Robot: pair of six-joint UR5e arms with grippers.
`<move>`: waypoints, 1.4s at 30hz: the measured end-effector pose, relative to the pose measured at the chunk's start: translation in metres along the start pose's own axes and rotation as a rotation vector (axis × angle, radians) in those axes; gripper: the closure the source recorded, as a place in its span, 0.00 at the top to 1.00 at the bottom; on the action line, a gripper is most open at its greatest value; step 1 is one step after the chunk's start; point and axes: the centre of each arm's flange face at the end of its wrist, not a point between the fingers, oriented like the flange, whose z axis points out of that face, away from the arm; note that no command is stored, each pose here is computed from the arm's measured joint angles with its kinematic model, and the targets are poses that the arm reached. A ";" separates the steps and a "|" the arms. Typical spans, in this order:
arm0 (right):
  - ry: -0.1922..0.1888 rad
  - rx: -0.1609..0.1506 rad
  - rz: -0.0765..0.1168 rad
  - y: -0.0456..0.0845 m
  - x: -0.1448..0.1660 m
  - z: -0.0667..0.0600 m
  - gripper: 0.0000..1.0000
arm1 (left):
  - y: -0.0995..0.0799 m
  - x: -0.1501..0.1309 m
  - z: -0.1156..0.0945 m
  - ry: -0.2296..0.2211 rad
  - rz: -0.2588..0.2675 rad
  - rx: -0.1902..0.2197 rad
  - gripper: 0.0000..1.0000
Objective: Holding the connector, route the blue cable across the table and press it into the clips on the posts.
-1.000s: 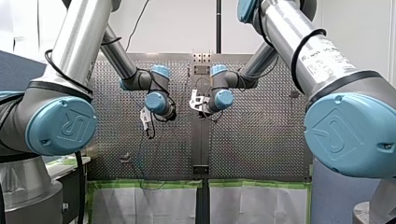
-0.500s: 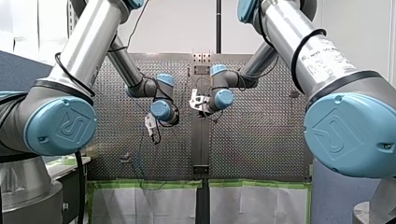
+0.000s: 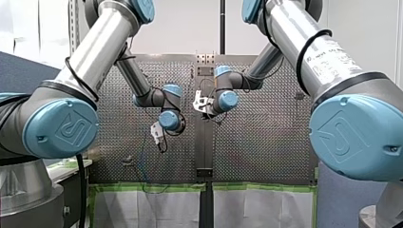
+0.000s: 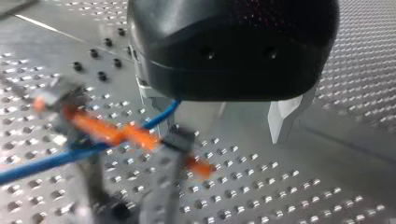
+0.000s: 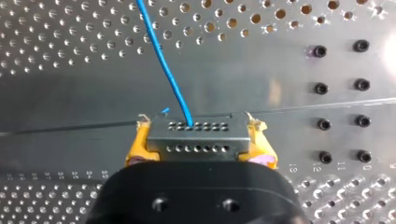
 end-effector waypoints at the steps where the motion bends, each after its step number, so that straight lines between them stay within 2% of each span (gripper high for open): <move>1: 0.000 0.000 0.000 0.000 0.000 0.000 0.00 | 0.000 -0.001 0.002 -0.010 -0.003 -0.005 1.00; 5: 0.000 0.000 0.000 0.001 0.000 0.000 0.00 | 0.003 -0.006 0.007 -0.036 -0.012 -0.026 1.00; 11: 0.001 -0.002 0.001 0.002 0.001 0.000 0.00 | 0.003 -0.005 0.006 -0.035 -0.011 -0.037 1.00; 12: 0.001 -0.003 0.001 0.003 0.001 0.000 0.00 | 0.002 -0.005 0.005 -0.033 -0.010 -0.037 0.84; 13: 0.001 -0.003 0.001 0.003 0.001 0.000 0.00 | 0.002 -0.005 0.005 -0.031 -0.009 -0.037 0.72; 14: 0.001 -0.004 0.001 0.003 0.001 0.000 0.00 | 0.001 -0.004 0.004 -0.030 -0.008 -0.036 0.72; 15: 0.001 -0.004 0.001 0.003 0.001 0.000 0.00 | 0.001 -0.004 0.004 -0.028 -0.007 -0.034 0.54; 16: 0.001 -0.004 0.001 0.003 0.001 0.000 0.00 | 0.000 -0.004 0.003 -0.028 -0.007 -0.033 0.43; 17: 0.001 -0.004 0.000 0.003 0.001 0.000 0.00 | -0.001 -0.003 0.003 -0.027 -0.007 -0.031 0.43; 18: 0.001 -0.004 0.000 0.003 0.001 0.000 0.00 | -0.001 -0.003 0.003 -0.026 -0.007 -0.030 0.25; 19: 0.001 -0.004 0.000 0.003 0.001 0.000 0.00 | -0.001 -0.003 0.003 -0.026 -0.008 -0.028 0.15; 20: 0.001 -0.004 -0.001 0.003 0.001 0.000 0.00 | -0.001 -0.003 0.003 -0.026 -0.009 -0.027 0.15; 21: 0.001 -0.003 -0.002 0.003 0.001 0.000 0.00 | -0.001 -0.004 0.003 -0.027 -0.009 -0.026 0.05; 22: 0.000 -0.003 -0.003 0.003 0.001 0.000 0.00 | -0.001 -0.004 0.003 -0.026 -0.010 -0.025 0.00; 31: 0.015 0.001 -0.010 -0.001 0.018 -0.006 0.00 | -0.005 -0.009 0.003 -0.036 -0.040 -0.020 0.00; 42: 0.059 0.008 -0.009 -0.013 0.074 -0.034 0.00 | -0.026 -0.049 -0.016 -0.048 -0.041 -0.005 0.00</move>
